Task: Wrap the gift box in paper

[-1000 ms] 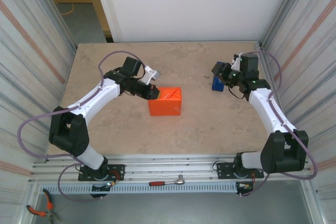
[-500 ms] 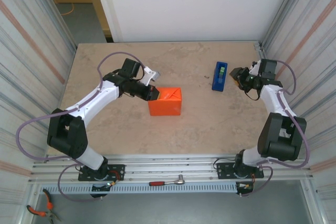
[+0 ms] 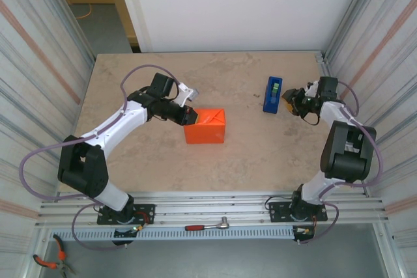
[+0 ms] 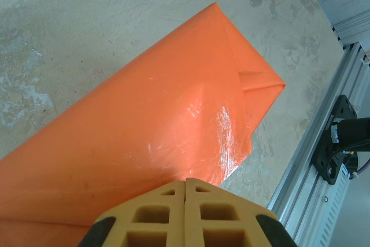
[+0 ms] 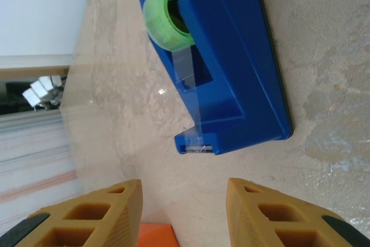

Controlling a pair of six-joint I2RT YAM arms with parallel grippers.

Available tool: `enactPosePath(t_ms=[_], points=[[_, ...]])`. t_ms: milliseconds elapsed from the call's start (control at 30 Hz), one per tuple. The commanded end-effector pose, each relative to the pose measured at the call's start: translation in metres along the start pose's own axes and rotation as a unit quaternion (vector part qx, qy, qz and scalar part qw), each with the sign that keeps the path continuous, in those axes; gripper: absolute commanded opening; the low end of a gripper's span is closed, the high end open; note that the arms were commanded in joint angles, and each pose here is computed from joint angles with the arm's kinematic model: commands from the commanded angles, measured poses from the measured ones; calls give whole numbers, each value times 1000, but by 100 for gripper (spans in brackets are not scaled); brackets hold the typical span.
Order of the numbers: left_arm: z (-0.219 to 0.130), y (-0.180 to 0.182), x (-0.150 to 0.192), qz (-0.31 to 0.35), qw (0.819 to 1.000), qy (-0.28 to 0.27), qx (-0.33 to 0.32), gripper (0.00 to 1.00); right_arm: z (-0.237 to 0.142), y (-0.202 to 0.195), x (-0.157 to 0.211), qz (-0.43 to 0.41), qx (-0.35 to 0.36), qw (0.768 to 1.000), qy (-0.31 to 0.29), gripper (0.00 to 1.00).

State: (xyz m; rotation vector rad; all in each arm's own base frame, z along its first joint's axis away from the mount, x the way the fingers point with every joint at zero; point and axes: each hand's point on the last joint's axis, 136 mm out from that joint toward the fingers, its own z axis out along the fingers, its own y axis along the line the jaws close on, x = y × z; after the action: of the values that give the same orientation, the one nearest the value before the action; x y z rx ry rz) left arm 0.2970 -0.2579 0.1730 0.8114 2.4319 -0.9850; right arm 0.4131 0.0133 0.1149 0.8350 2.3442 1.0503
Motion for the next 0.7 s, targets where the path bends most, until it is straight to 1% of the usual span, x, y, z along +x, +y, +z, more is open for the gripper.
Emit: enactPosePath(t_ms=[0,667], points=[[6,2,20,-15,999,29,-3,0,6,9,-9,-17,-24,1000,7,41],[11,4,24,-21,999,37,1,0,45,6,-12,-13,-41,998,46,36]])
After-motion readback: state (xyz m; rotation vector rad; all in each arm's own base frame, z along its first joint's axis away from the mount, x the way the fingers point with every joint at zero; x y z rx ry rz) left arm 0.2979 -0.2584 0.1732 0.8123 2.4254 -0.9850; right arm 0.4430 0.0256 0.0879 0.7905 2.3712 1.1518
